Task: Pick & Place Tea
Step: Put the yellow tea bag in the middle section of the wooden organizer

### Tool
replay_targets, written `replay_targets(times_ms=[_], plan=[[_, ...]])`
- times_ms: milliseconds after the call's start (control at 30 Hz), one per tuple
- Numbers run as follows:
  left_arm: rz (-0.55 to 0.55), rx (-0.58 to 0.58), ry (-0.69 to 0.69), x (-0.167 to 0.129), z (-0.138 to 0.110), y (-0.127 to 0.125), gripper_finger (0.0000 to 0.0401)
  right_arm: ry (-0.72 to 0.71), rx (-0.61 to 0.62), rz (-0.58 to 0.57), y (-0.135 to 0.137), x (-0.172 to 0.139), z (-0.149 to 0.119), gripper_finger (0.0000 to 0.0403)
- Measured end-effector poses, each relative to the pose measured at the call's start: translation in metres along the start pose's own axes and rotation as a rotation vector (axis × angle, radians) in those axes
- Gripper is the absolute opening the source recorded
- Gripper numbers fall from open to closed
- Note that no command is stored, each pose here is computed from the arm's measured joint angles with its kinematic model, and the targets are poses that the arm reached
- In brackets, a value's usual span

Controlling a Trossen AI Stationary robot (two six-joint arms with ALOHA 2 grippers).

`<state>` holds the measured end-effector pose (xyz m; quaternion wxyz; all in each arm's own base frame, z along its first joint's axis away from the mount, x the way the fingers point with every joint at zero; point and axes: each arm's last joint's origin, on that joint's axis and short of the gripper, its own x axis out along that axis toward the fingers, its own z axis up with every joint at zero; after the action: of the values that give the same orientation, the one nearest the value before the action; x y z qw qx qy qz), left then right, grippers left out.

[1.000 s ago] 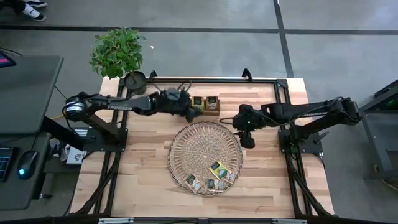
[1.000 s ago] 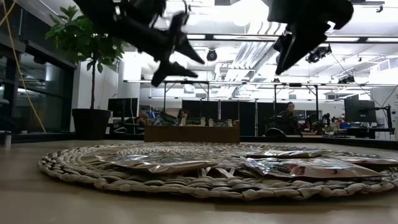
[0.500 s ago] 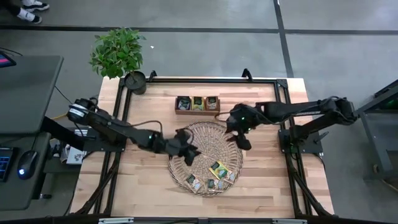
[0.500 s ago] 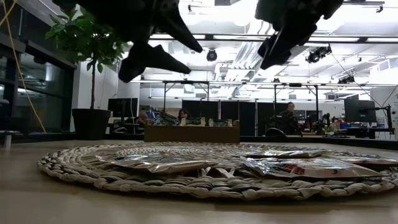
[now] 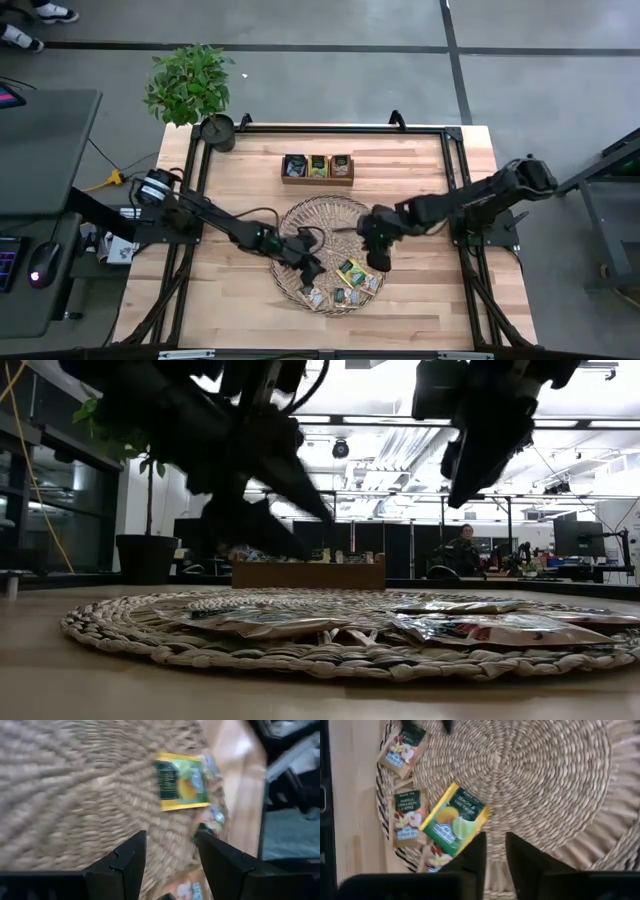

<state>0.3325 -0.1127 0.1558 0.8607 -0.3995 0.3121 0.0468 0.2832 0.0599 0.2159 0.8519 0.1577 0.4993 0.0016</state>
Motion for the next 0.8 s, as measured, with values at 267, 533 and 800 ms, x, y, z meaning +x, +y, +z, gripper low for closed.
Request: replay_targets(times_ms=[267,533,800], plan=[[-0.169,0.096,-0.031,0.023,-0.002,-0.008,0.0177,-0.069,0.175,-0.090,0.042,0.000,-0.025,0.0013],[-0.194,0.175,-0.029,0.032,0.001,-0.015,0.0177,-0.108,0.305,-0.119,0.064,0.006,-0.042,0.0002],[-0.187,0.208,-0.081,0.033,0.010,-0.024,0.0177,-0.062,0.280,-0.146,0.077,0.041,-0.056,0.0001]])
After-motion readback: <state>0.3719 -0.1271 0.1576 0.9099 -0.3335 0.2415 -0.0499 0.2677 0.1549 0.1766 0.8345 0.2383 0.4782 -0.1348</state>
